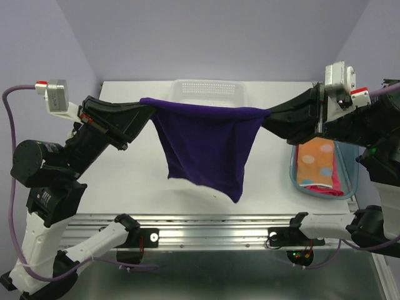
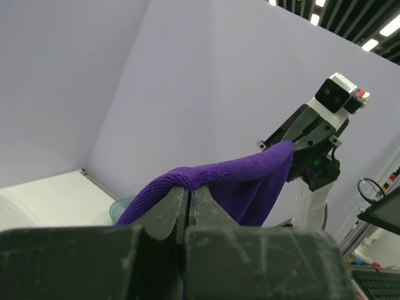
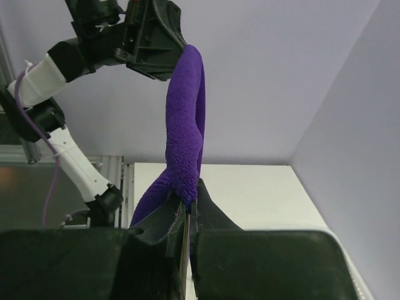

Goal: Fold and stack the towels
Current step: Flatten out the crumpled towel

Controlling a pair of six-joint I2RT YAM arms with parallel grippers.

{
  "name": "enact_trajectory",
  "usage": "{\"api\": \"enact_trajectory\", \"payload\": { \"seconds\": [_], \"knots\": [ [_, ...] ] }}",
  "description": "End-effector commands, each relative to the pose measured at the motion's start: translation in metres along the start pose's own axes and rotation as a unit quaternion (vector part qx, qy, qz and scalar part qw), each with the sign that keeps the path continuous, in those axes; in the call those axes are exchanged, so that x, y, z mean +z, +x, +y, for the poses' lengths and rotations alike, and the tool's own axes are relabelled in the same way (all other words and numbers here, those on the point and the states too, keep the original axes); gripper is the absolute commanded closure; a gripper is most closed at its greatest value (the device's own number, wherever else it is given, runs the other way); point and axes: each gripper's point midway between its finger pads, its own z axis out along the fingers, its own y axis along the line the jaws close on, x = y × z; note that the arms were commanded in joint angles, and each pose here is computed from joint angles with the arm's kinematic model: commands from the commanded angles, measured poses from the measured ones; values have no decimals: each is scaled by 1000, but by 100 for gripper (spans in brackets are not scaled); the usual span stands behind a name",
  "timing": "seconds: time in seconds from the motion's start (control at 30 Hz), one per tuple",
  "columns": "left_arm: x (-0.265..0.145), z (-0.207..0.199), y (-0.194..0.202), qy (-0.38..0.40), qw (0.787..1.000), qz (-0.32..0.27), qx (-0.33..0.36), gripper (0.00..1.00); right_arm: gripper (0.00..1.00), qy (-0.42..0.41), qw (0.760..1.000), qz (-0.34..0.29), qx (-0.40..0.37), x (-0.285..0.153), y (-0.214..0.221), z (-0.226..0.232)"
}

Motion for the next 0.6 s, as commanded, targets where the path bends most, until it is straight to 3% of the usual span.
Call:
{"api": "enact_trajectory", "payload": {
  "seconds": [0.0,0.1,0.27,0.43,0.47,0.5,0.57],
  "knots": [
    [-4,-25,-2,59,998,5,-10,100,99,-35,999,-16,14,-7,-10,17],
    [-3,-21,-6,50,999,-9,-3,100,99,-28,999,-14,14,-6,-5,14],
    [6,19,15,-8,1000,-3,4,100,99,100,994,43,30,13,51,-39],
    [15,122,66,-175,985,7,2,100,99,301,943,138,29,17,144,-117],
    [14,139,75,-202,979,10,3,100,99,313,934,171,24,26,175,-126],
    [9,180,82,-279,960,-10,12,100,99,331,922,201,24,34,210,-142],
    [9,204,96,-309,951,0,17,100,99,340,915,217,32,31,231,-155]
  ]
}}
